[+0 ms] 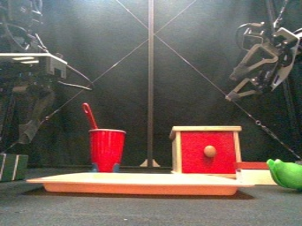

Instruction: Grab sushi roll

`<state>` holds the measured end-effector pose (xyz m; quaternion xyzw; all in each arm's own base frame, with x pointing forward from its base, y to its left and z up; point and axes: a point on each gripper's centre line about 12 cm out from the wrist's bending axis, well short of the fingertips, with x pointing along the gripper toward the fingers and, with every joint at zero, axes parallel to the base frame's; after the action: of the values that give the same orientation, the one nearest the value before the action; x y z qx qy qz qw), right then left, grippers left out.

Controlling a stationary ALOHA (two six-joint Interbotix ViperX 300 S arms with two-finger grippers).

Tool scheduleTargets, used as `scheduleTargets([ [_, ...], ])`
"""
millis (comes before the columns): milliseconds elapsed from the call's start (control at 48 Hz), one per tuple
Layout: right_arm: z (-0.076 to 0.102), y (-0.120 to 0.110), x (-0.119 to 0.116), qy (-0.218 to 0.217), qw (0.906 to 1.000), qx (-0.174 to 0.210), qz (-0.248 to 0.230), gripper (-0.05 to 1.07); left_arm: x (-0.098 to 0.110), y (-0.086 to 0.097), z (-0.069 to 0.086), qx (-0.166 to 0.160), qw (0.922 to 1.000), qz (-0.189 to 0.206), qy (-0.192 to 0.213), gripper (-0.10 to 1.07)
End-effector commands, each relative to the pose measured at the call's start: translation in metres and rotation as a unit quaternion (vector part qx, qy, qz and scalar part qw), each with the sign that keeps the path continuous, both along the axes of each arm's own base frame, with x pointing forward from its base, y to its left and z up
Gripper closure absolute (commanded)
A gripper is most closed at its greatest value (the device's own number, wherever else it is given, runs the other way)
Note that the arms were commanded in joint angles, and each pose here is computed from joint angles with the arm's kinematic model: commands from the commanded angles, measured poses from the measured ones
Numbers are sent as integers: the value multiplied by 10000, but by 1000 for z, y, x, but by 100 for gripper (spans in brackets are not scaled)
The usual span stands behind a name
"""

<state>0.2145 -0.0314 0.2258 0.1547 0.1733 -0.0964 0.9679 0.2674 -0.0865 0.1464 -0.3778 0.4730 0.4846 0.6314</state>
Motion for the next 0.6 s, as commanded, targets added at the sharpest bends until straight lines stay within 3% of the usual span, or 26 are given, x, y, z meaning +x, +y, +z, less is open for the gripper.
scheduleTargets([
  [0,3,0,2,-50,10000,5,2,0,4,-1,6,-33,10000,8,-86,8],
  [583,3,0,2,-48,10000,-9,8,0,-9,-2,17,42,9999,78,89,8],
])
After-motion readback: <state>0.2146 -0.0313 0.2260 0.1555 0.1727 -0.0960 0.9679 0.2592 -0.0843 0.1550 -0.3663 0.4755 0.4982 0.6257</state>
